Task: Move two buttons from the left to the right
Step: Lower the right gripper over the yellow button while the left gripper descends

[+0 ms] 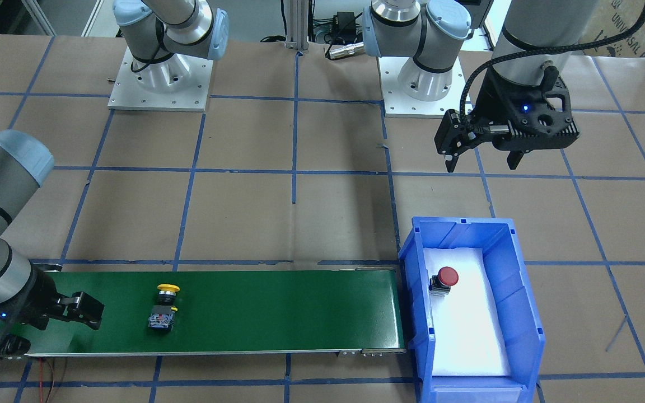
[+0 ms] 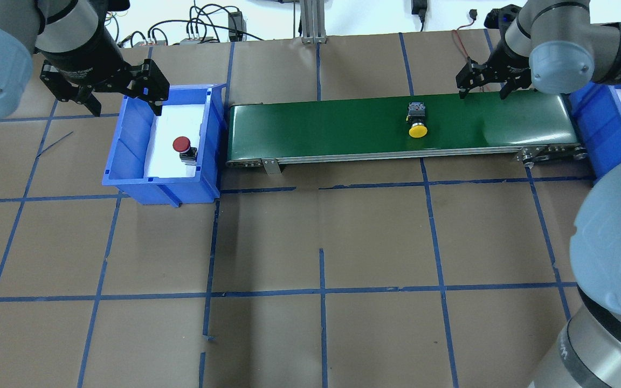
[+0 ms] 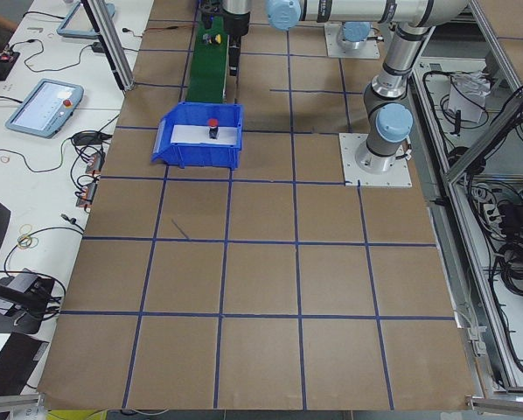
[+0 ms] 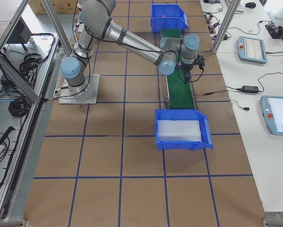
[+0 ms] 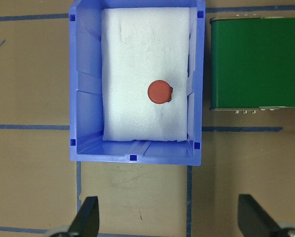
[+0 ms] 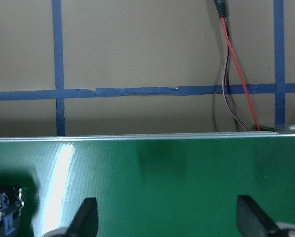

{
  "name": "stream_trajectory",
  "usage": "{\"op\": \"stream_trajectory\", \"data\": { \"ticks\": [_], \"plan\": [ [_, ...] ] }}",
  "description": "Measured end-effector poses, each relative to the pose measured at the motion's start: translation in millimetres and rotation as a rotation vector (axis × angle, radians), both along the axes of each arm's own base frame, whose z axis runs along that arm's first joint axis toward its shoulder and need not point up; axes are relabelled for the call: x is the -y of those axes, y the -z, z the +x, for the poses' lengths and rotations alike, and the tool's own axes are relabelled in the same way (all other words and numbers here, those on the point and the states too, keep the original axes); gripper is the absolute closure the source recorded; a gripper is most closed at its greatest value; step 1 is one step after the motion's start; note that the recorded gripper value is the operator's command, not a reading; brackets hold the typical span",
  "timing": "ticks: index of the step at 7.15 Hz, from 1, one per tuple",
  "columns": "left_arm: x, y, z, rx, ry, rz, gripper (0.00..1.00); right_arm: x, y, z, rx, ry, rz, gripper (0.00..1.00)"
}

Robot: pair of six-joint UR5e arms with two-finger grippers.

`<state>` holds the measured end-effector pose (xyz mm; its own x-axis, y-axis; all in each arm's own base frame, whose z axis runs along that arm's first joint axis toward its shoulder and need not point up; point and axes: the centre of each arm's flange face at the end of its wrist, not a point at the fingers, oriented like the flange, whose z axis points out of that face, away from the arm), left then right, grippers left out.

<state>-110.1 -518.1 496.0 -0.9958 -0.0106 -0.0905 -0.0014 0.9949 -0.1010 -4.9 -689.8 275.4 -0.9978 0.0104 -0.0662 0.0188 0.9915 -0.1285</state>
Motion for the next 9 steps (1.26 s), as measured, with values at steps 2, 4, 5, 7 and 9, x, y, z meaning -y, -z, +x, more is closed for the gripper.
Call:
{"op": "stream_trajectory", "data": {
  "ticks": [2,4,5,7,9],
  "plan": [
    [4.7,-2.4,9.3,0.009,0.040,-0.022,0.00,-3.5,-3.2,3.4,-0.047,0.011,0.002,0.00],
    [16.4,7.8,20.7,0.012,0.042,-0.016,0.00,-5.0,-5.6,14.9,-0.075,0.006,0.005,0.00],
    [31.6,23.9,24.1,0.009,0.043,0.005,0.00,-5.2,-5.3,16.8,-0.077,0.004,0.006,0.00],
    [79.4,73.7,28.9,0.006,0.046,0.001,0.02,-5.4,-4.2,18.3,-0.072,-0.002,0.007,0.00],
    [116.0,120.4,38.1,-0.028,0.044,-0.018,0.02,-5.7,-3.3,18.8,-0.069,-0.006,0.007,0.00]
  ]
}}
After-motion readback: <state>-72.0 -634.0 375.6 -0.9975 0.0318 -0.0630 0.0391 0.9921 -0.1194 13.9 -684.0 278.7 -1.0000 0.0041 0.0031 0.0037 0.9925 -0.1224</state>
